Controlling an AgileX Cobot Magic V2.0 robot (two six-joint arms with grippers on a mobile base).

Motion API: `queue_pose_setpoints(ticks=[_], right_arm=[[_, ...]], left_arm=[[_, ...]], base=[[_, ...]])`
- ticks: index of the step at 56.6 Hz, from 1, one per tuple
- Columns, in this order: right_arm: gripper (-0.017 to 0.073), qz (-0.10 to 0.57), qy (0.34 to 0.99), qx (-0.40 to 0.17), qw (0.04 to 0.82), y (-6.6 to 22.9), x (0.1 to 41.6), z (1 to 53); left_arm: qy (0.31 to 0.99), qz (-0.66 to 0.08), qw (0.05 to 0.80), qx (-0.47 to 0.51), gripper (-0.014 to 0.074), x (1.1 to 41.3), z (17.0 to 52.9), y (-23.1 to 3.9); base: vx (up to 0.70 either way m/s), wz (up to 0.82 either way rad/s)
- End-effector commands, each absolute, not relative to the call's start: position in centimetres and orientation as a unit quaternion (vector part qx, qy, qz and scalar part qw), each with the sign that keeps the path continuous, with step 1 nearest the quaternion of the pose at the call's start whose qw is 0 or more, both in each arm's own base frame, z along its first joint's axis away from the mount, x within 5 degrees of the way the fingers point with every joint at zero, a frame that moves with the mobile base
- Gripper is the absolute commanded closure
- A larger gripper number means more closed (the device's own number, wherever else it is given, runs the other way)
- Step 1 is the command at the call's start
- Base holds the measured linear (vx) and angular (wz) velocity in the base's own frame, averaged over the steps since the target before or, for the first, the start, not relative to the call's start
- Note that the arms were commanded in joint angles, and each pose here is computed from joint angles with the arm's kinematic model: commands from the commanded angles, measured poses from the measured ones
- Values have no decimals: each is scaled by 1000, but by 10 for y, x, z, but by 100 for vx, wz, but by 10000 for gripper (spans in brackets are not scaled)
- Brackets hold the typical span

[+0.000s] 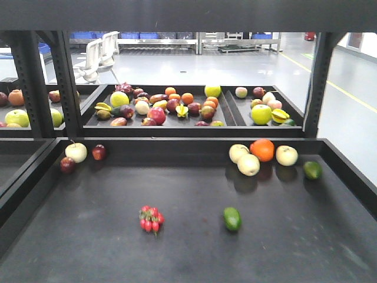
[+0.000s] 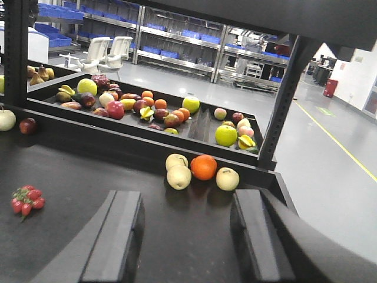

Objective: Pick snacks and fruit into basket
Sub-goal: 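Drive up close to the near tray of the fruit table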

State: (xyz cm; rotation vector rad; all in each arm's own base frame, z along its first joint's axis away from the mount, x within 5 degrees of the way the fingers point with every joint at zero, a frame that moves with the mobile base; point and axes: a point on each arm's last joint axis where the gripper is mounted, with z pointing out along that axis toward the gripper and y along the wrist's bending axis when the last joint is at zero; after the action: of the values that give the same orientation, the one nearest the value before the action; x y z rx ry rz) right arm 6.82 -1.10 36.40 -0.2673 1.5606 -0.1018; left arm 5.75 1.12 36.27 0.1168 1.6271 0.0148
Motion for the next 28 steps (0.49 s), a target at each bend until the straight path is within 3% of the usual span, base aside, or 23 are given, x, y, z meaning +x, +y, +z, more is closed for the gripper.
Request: queue_pose_setpoints(ticks=[1, 28], right_arm=[[161, -58, 674, -132, 724, -10, 68, 376], [161, -59, 675, -133, 723, -10, 68, 375]], left_arm=[[702, 5, 709, 66, 106, 57, 374, 9], [708, 9, 704, 62, 106, 58, 373, 10]], base=[[36, 8], [25, 13]])
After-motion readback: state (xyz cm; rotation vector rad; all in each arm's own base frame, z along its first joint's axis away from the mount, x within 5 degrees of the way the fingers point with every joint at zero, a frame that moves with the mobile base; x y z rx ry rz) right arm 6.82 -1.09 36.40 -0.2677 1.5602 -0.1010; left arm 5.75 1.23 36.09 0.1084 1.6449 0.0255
